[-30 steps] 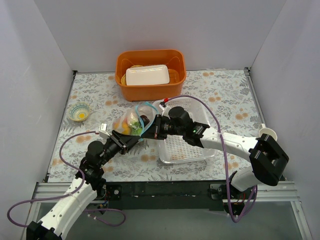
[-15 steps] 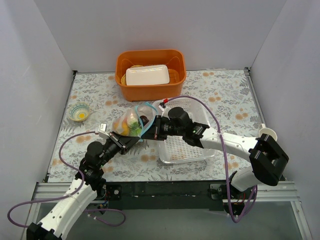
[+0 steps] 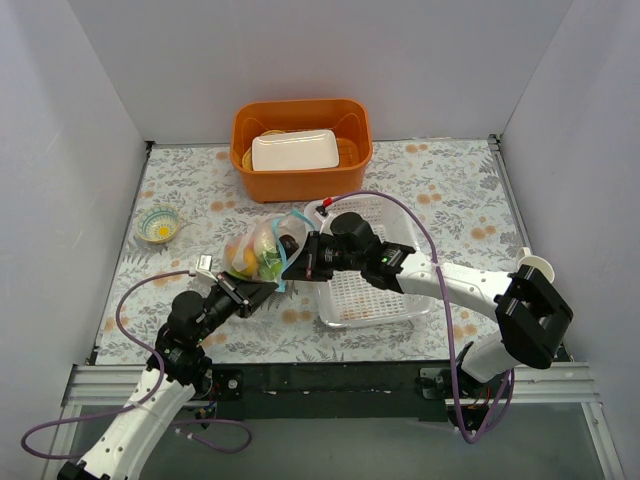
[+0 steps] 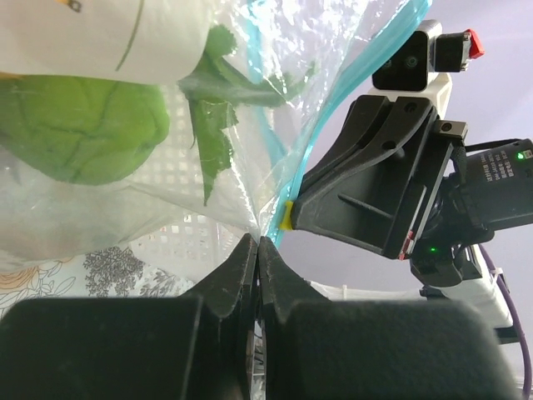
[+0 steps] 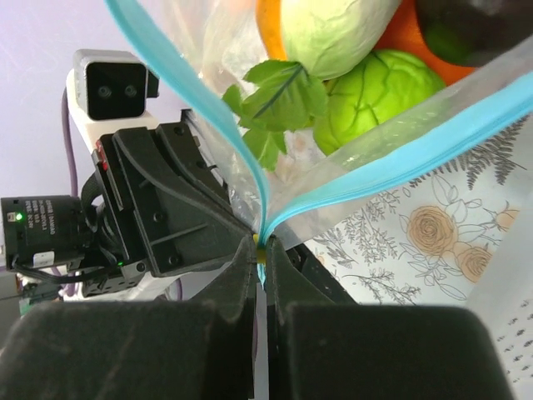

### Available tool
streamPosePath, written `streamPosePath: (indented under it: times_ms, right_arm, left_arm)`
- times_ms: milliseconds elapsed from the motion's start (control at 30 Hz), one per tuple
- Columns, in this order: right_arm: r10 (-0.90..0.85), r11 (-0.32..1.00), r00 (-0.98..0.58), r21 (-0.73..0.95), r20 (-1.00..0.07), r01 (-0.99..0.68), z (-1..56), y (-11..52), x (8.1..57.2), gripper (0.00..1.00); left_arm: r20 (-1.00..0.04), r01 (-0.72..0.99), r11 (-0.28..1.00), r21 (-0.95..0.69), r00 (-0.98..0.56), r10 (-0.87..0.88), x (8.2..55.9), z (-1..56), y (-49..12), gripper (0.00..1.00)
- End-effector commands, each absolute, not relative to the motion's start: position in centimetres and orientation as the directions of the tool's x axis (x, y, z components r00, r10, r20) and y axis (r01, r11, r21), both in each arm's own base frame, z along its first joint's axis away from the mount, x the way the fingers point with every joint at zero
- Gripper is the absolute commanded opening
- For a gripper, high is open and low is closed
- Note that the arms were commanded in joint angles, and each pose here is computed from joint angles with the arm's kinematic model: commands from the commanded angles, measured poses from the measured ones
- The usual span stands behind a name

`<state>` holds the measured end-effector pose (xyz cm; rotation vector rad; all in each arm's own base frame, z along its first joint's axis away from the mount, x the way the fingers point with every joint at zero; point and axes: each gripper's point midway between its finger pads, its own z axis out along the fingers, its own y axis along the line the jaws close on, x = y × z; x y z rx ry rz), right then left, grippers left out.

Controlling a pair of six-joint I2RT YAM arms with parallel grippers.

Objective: Place the food in the zip-top bag and seal the zipper
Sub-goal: Zip the zipper food storage bag at the center of the board.

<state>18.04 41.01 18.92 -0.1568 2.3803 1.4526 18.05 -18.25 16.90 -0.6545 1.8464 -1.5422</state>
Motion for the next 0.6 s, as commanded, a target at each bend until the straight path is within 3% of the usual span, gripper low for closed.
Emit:
streamPosePath:
  times_ms: [0, 567]
  right_arm:
    - [0.226, 0.457, -0.871, 0.837, -0.436, -0.301, 22.9, 40.7, 21.6, 0.01]
    - [0.287, 0.491, -0.837, 0.822, -0.466, -0.289, 23.8, 38.6, 24.6, 0.01]
  left_arm:
    - [0.090, -0.212, 0.083, -0.974, -0.693, -0.715, 16.9, 15.1, -18.7, 0.00]
    - [0.071, -0.228, 0.136, -0.964, -0.715, -0.696, 15.6, 14.8, -18.5, 0.00]
